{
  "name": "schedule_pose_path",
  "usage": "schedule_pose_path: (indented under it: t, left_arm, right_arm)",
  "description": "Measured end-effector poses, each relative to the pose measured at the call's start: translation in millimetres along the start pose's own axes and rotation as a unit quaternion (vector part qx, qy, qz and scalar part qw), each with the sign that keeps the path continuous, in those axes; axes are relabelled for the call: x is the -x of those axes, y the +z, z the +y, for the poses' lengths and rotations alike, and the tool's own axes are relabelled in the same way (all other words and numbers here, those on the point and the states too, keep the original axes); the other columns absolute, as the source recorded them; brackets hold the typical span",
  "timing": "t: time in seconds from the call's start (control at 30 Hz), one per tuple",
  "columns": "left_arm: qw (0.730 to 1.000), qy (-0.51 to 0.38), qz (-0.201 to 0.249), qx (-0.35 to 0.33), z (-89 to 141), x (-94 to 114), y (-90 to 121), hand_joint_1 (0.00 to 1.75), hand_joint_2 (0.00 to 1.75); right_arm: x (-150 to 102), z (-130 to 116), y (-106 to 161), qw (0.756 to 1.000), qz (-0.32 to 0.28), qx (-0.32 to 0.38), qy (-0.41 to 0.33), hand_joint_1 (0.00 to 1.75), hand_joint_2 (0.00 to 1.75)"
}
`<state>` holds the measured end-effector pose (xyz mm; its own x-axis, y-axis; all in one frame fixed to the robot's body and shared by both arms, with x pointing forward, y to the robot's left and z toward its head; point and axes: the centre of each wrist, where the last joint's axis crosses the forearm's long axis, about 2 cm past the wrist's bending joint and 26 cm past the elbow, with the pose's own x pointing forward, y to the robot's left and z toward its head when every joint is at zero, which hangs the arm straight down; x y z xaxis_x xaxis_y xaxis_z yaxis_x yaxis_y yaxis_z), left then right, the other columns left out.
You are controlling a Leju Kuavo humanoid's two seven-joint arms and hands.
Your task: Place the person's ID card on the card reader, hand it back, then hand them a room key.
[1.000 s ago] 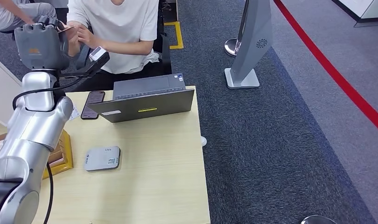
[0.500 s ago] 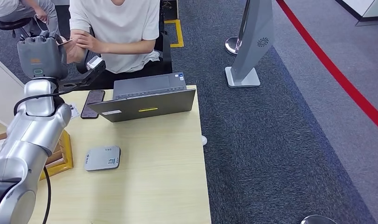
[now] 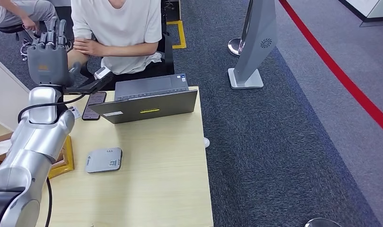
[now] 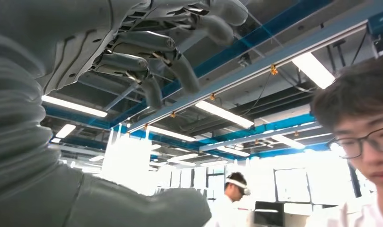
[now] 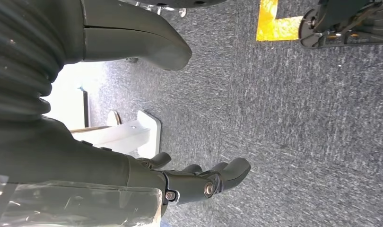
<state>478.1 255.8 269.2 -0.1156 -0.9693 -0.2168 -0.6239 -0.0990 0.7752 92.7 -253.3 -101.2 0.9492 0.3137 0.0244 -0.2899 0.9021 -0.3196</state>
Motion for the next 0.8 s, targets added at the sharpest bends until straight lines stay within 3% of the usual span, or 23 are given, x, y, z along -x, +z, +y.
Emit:
schedule_pose_path:
  t: [0.53,0.63,0.8]
  left_arm:
    - [0.997,0.054,-0.011,-0.048,9,-10,11,0.0,1.75]
    - [0.994,0.086,-0.007,-0.063,9,-12,34,0.0,1.75]
    - [0.988,0.122,0.021,-0.092,12,7,105,0.0,1.75]
  right_arm:
    - [11,2,-1,1.0,0.01,-0.003,-0.016,0.0,1.75]
    - [17,3,-2,0.999,0.017,-0.002,-0.033,0.0,1.75]
    - [29,4,-4,0.997,0.038,-0.004,-0.062,0.0,1.75]
